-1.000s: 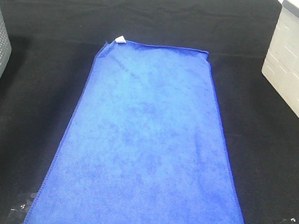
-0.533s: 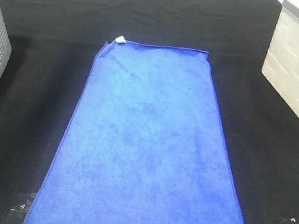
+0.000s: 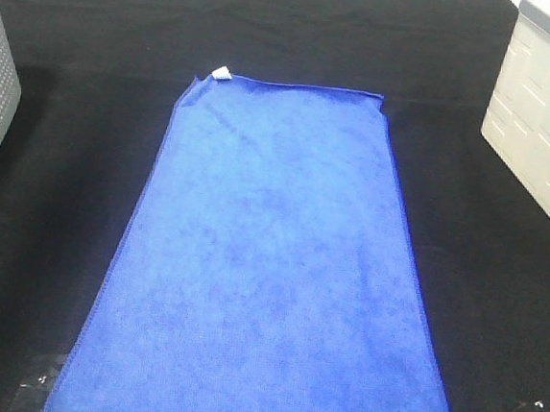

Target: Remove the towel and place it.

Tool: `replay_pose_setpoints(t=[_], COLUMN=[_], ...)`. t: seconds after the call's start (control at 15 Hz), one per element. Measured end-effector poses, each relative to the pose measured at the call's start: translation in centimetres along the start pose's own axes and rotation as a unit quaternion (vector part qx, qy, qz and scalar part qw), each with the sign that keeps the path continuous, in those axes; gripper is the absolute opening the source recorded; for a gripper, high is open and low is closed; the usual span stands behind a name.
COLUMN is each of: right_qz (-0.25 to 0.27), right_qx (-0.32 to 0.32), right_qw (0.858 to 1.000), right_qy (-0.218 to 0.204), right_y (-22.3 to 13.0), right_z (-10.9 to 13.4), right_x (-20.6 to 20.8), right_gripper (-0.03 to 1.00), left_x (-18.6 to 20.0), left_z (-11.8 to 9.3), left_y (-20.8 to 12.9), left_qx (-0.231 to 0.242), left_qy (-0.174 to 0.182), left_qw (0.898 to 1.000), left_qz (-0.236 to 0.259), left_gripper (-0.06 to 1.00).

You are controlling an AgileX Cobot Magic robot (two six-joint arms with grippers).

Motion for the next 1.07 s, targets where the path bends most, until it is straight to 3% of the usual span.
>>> replay_pose_setpoints(t=[0.33, 0.4, 0.47, 0.73, 1.07], right_qz=[-0.095, -0.095, -0.129, -0.156, -0.143], right_qx=[0.016, 0.016, 0.022, 0.037, 0.041], right_qw=[0.995, 0.995, 0.991, 0.987, 0.988], right_qy=[-0.014, -0.014, -0.019, -0.029, -0.039], right_y=[-5.7, -5.7, -7.8, -11.7, -16.3], right_z=[2.1, 2.1, 2.8, 3.4, 3.4], right_x=[5.0, 5.0, 6.2, 6.0, 2.9], right_gripper=[0.81, 0.81, 0.81, 0.81, 0.81], left_x=[6.1, 6.1, 7.0, 8.1, 9.3], left_z=[2.6, 2.6, 3.7, 5.5, 5.2], left_y=[-7.2, -7.2, -10.9, -17.3, -22.9], left_qx=[-0.01, -0.01, -0.018, -0.028, -0.014], left_qy=[0.008, 0.008, 0.016, 0.033, -0.039], left_qw=[0.992, 0.992, 0.988, 0.98, 0.963], left_qz=[-0.122, -0.122, -0.15, -0.195, -0.266], left_gripper=[0.72, 0.72, 0.72, 0.72, 0.72])
Point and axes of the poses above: a point on each arm's last joint axis where the gripper is mounted, x pointing back along that axis away from the gripper, z along the wrist's bending axis when the last joint is at zero, y = z × x, the point moved 4 cm from there along -x, pointing out along that axis toward the gripper, and after that the axes turned 9 degrees about x, right-handed, at the moved point
